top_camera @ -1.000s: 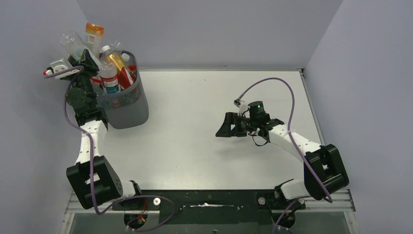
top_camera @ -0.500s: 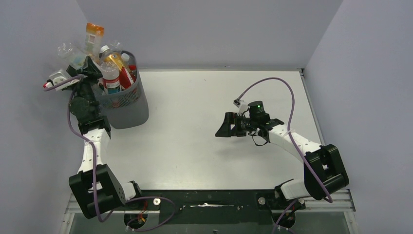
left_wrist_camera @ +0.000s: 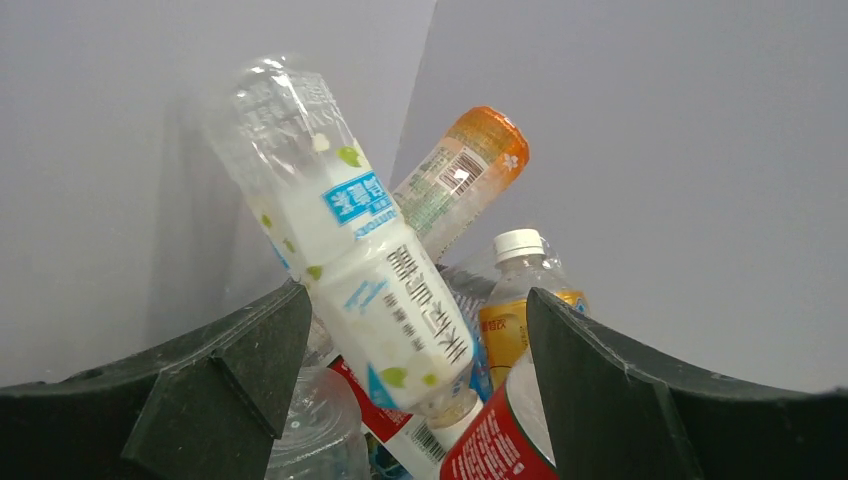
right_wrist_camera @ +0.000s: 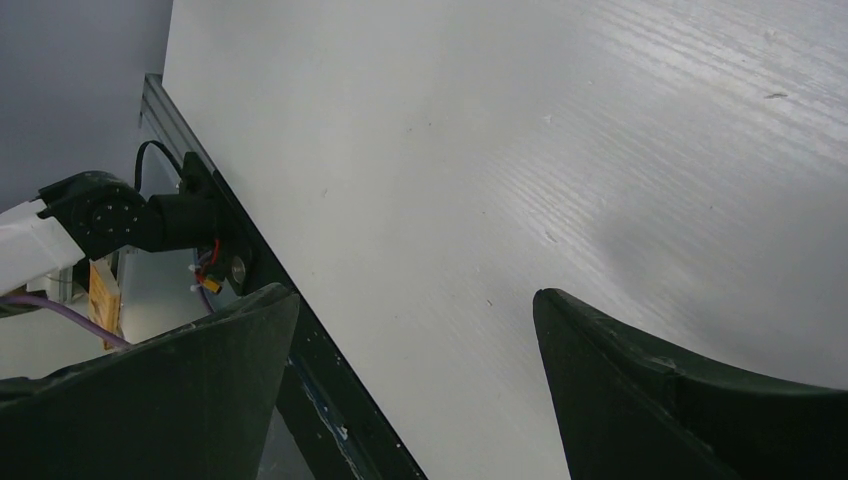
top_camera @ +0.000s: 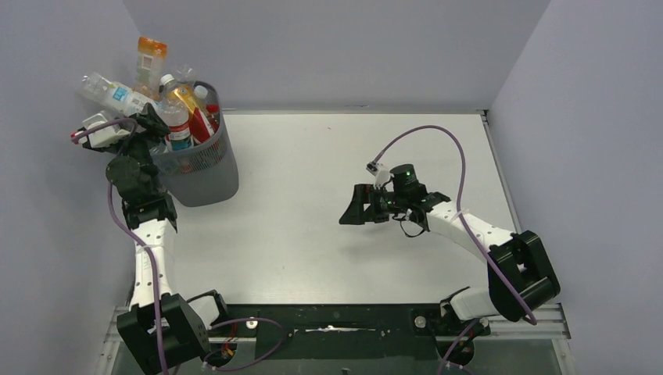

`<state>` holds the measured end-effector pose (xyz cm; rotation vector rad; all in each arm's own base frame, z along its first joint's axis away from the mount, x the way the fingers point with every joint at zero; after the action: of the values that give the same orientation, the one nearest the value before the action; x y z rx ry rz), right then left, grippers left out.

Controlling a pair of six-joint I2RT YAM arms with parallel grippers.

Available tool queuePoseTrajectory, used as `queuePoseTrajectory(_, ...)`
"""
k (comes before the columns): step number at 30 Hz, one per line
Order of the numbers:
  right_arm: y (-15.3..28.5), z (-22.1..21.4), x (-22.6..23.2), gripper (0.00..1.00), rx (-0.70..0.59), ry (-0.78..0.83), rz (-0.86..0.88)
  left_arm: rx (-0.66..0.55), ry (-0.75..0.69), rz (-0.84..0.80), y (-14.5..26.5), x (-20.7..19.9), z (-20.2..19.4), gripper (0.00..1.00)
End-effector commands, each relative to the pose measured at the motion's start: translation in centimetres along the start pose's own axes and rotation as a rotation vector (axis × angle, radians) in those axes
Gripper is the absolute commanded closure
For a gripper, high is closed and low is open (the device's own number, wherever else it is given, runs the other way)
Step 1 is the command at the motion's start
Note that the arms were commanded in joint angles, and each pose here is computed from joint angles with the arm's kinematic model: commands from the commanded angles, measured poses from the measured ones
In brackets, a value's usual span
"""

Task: Put the plastic bottles in the bin
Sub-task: Place the plastic bottle in the trash bin, then reset both arms

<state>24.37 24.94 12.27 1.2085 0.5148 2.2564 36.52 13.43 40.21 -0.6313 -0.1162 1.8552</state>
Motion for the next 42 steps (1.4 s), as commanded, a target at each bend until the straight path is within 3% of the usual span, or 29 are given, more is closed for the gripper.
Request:
queuePoseTrajectory(1,0.2,1.8,2.3,0.09,-0.067,0.069,0.05,-0.003,-0.032,0.01,1.0,-0.1,1.3,0.21)
queuePoseTrajectory(11,0.0,1.4,3.0,0.08,-0.058,0.085,0.05,0.026,-0.022,0.011,1.4,-0.1,0.8,0.2)
queuePoseTrajectory(25,0.4,1.7,3.5,0.08,-0.061,0.106,0.052,0.004,-0.045,0.19,1.1,-1.4,12.0,0.15)
queuePoseTrajectory(30,0.8,2.3,3.8,0.08,-0.066,0.126,0.042,0.143,-0.057,0.055,-0.3,-5.1,13.2,0.12)
queuePoseTrajectory(35,1.7,3.8,4.4,0.02,-0.098,0.142,0.025,0.291,-0.025,-0.075,-0.7,-7.8,11.9,0.12)
queuePoseTrajectory(42,2.3,4.8,4.5,0.02,-0.102,0.158,-0.003,0.418,-0.066,0.001,1.5,-5.5,8.5,0.12)
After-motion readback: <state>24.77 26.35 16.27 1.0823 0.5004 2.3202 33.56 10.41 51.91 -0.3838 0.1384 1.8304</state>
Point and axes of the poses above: each gripper's point midway between its finger pads, its own y axis back along the fingers, its own x axis along the line the jaws close on, z = x × y, the point moved 1 cm from there along y, back along the fingers, and after that the axes turned 3 degrees about y, right-handed, at the moved point
